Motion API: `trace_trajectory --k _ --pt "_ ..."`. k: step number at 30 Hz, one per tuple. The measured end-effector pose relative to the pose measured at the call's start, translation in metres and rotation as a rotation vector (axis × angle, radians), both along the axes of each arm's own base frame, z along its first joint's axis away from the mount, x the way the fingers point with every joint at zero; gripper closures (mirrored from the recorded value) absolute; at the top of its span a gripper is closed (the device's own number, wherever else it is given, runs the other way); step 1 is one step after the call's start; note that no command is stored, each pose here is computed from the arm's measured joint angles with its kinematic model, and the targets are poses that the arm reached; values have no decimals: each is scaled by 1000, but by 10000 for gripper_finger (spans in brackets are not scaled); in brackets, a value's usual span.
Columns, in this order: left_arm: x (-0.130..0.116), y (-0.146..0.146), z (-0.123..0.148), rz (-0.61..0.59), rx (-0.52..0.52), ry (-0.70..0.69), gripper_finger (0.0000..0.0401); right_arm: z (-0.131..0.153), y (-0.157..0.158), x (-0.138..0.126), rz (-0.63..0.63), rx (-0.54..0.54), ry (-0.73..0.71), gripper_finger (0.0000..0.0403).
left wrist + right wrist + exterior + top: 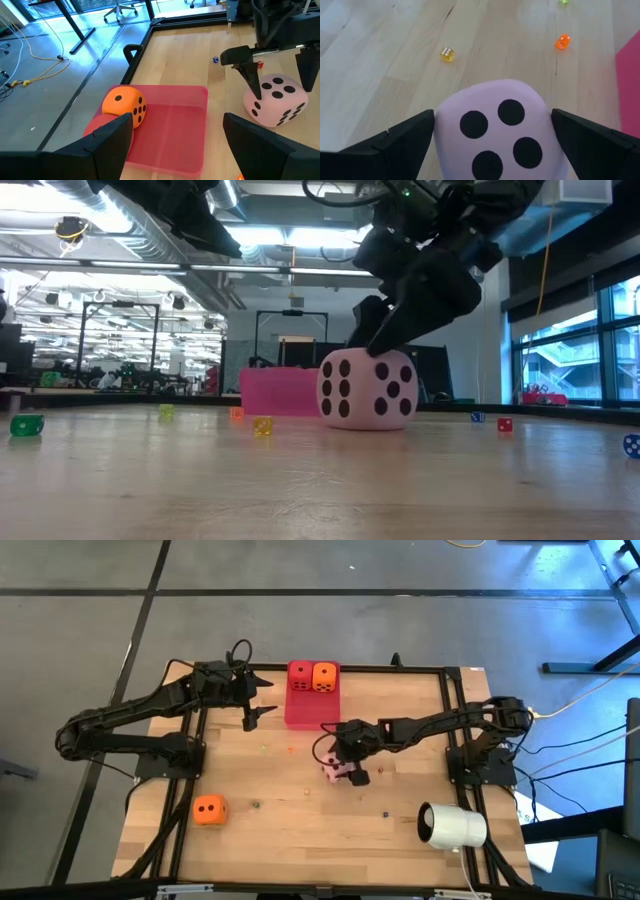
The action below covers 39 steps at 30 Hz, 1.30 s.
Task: Pick & Place Dice
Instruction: Put the large pink dice into the bin
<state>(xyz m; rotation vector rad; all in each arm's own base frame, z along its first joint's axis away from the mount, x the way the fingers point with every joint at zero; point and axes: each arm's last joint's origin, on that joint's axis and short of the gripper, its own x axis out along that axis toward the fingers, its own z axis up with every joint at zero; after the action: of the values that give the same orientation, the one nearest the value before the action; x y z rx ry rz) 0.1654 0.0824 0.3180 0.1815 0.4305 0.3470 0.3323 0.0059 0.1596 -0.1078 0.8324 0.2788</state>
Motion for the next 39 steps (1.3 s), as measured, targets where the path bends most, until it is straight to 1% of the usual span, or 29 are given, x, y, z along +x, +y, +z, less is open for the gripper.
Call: trace_trajectory --k 7,12,20,24,27,31,34,36,39 --pt "0 0 0 0 0 0 95 -2 0 -1 17 -15 16 3" --pt "0 0 0 0 0 0 95 -4 0 -3 56 -51 37 3" --pt "0 0 0 0 0 0 95 -4 0 -4 37 -77 51 3" --pt "0 0 0 0 0 0 95 -4 6 -4 50 -84 51 3" --pt "0 0 0 0 1 1 95 -3 14 -6 58 -139 57 3" --pt "0 0 0 -2 3 2 95 2 23 -4 28 -293 81 3" --pt "0 0 0 -3 6 4 95 10 25 1 54 -370 74 3" --pt "0 0 0 -3 6 5 95 14 25 6 66 -391 64 3" --pt "0 0 -1 -5 2 11 95 25 24 13 58 -393 18 3"
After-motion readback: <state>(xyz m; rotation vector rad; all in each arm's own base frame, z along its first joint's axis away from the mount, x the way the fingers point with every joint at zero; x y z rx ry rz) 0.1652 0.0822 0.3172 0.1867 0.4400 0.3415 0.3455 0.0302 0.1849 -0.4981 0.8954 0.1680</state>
